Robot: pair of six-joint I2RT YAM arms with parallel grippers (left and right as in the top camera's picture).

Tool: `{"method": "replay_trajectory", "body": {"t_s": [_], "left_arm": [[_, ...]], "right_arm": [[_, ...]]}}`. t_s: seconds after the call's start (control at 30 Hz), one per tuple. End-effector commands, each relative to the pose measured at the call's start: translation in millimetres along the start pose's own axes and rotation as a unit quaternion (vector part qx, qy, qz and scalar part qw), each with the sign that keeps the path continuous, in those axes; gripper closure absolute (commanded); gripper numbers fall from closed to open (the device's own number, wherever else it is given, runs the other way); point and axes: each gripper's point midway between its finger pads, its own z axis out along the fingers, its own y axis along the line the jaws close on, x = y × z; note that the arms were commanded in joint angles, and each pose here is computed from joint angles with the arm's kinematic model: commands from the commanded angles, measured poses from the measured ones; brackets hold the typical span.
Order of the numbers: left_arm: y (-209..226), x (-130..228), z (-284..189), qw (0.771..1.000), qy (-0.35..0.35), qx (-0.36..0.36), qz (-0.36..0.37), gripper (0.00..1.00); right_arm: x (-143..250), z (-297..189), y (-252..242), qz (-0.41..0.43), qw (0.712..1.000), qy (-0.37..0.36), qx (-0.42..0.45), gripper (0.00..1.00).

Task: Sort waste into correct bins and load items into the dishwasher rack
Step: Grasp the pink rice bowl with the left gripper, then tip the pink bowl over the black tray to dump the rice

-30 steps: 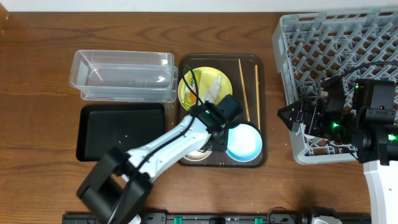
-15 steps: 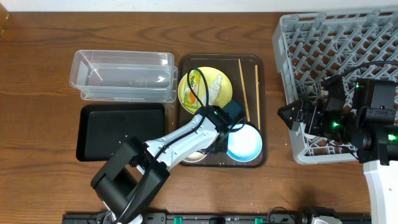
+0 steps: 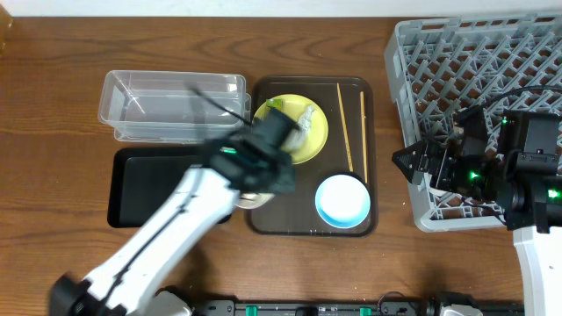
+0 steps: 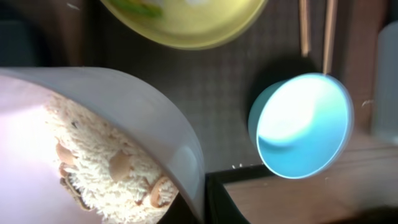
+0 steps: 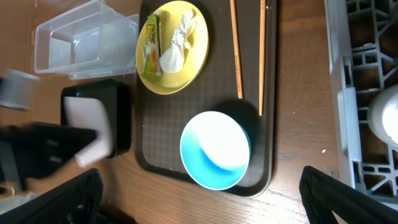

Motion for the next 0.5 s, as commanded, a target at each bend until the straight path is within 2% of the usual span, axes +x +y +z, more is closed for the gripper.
{"method": "replay_trajectory", "body": {"t_s": [0.0,0.13,0.3,0.47], "left_arm": [[-1.4,-1.7,-25.8,0.992,0.025,0.127,0.005,0.94],[25.1,-10.3,-46.0,0.967,0.024,0.253,-0.039,0.94],[65.5,-13.0,-51.5,0.926,-0.023,0.367,-0.084,0.94],[92.2,-19.1,-59.8,0.865,-0.094,0.477,-0.12,0.94]], "right_arm": [[-0.6,-2.0,7.1,-0.015,1.0,-0.002,-0.009,0.02],[-1.0,-2.0,5.1,-0.015,1.0,-0.003,-0.004,0.01],[-2.0,-2.0,5.4,-0.016,1.0,-0.005,-0.004,0.01],[-3.9,-2.0,5.8,-0.019,1.0,-0.009,-0.005,0.01]]}}
